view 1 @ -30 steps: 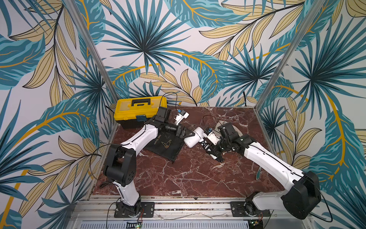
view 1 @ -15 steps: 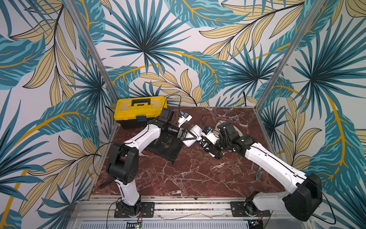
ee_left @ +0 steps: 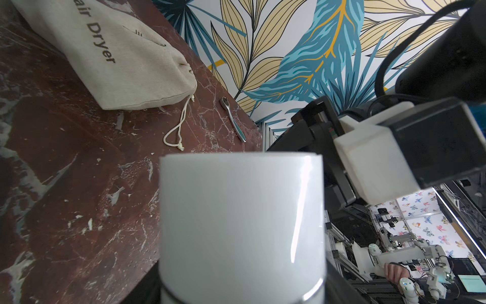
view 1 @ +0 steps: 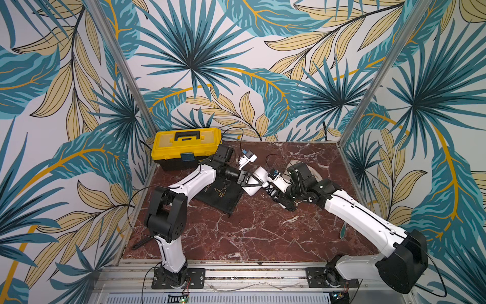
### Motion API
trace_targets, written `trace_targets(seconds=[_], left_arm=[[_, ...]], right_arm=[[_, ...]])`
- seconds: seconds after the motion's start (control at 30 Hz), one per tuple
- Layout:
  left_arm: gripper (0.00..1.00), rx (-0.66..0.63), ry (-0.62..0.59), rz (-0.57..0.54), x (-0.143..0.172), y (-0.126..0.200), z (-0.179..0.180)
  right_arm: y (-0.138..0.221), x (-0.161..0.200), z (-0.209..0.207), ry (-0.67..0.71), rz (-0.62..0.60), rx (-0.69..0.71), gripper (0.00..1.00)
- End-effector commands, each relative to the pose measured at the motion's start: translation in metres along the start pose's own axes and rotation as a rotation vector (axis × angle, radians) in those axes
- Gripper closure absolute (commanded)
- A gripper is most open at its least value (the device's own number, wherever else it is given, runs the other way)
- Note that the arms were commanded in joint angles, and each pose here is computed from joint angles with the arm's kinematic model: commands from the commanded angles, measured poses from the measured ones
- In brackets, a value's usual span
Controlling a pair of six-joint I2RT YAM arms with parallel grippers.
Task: Pack away hair dryers
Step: Fold the hair dryer.
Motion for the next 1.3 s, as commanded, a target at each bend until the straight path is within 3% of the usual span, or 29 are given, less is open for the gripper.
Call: trace_targets(seconds=[0.0,0.23,0.4,1.27], left_arm=[[0.48,0.072,-0.058,0.014,-0.01,-0.016,-0.02],[0.58,0.066,-0.073,0.04,-0.007,-0.028,-0.032],[0.73,0.017,-0.071,0.005,-0.017,-0.03,-0.033],[0.73,-0.317,-0.129,-0.249,-0.047,-0.032,-0.045]], right_arm=[[0.02,-0.044,0.009,-0.047,-0.206,-0.043,0.9],[0.039,-0.066,0.022,-0.174,-0.363,-0.163,0.9],[0.05,-0.079,0.024,-0.252,-0.444,-0.198,0.9],[0.081,-0.131,0.025,-0.654,-0.756,-0.42,0.9]])
Point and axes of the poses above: each gripper's point midway between its finger pads, its own y axis back along the fingers, its own z axis along the line the jaws close on, x = y × z, the point moved 4 cm from there along y, back along the fingers, and after that the axes turned 11 degrees about -y, right-handed, at the moved point
